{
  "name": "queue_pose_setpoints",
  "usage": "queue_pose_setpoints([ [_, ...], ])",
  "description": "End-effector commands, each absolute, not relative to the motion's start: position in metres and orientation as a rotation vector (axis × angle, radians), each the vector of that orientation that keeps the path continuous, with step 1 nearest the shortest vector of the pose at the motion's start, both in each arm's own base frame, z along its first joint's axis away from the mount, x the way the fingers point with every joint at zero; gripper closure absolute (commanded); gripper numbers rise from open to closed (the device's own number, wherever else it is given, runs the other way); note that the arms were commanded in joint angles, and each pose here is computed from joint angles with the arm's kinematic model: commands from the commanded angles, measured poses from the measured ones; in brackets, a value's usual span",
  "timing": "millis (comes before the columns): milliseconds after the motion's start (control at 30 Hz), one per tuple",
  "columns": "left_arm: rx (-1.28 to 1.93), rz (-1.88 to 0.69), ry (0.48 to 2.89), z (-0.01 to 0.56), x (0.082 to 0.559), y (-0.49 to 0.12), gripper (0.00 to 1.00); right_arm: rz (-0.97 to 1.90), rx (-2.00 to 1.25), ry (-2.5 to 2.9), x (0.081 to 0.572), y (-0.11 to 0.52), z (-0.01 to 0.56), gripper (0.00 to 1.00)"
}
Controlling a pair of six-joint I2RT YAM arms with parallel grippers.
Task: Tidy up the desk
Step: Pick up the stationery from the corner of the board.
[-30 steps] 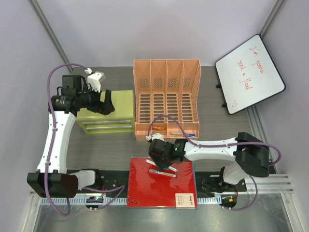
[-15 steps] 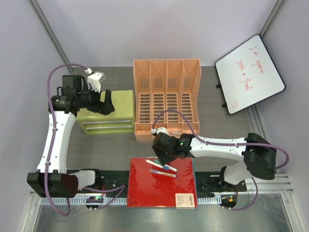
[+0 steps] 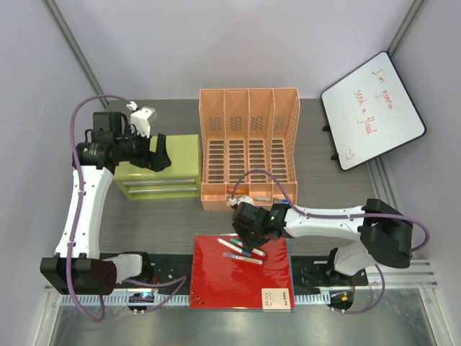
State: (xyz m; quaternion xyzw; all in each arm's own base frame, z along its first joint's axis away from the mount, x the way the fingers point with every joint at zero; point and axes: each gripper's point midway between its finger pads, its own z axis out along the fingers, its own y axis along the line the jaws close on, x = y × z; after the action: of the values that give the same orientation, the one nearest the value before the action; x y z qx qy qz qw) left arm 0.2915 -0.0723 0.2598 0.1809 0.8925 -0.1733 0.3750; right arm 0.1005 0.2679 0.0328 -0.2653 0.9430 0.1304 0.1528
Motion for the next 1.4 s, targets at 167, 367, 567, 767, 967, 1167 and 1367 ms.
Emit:
queue_pose_setpoints([
  [167, 0.460, -0.453, 2.227, 0.274, 0.296, -0.074, 0.12, 0.415, -0.816, 2.701, 0.088, 0.285, 0.031, 0.56],
  [367, 0.463, -0.443, 2.224, 0.276, 0.295, -0.073, 0.12, 0.378, -0.859, 2.697, 0.088, 0.294, 0.025, 0.78],
  [567, 0.465, -0.434, 2.226, 0.275, 0.293, -0.072, 0.12, 0.314, -0.809, 2.538, 0.118, 0.292, 0.071, 0.99],
  [767, 0.456, -0.458, 2.230, 0.272, 0.294, -0.075, 0.12, 0.537, -0.520, 2.047, 0.165, 0.299, 0.178, 0.99],
  [967, 0.449, -0.464, 2.235, 0.270, 0.294, -0.075, 0.12, 0.823, -0.324, 1.607, 0.203, 0.320, 0.240, 0.99],
  [1167, 0.450, -0.449, 2.234, 0.272, 0.294, -0.073, 0.12, 0.799, -0.469, 1.577, 0.223, 0.376, 0.218, 0.99],
  [1367, 0.461, -0.435, 2.238, 0.269, 0.292, -0.071, 0.11, 0.822, -0.452, 1.536, 0.243, 0.394, 0.210, 0.99],
])
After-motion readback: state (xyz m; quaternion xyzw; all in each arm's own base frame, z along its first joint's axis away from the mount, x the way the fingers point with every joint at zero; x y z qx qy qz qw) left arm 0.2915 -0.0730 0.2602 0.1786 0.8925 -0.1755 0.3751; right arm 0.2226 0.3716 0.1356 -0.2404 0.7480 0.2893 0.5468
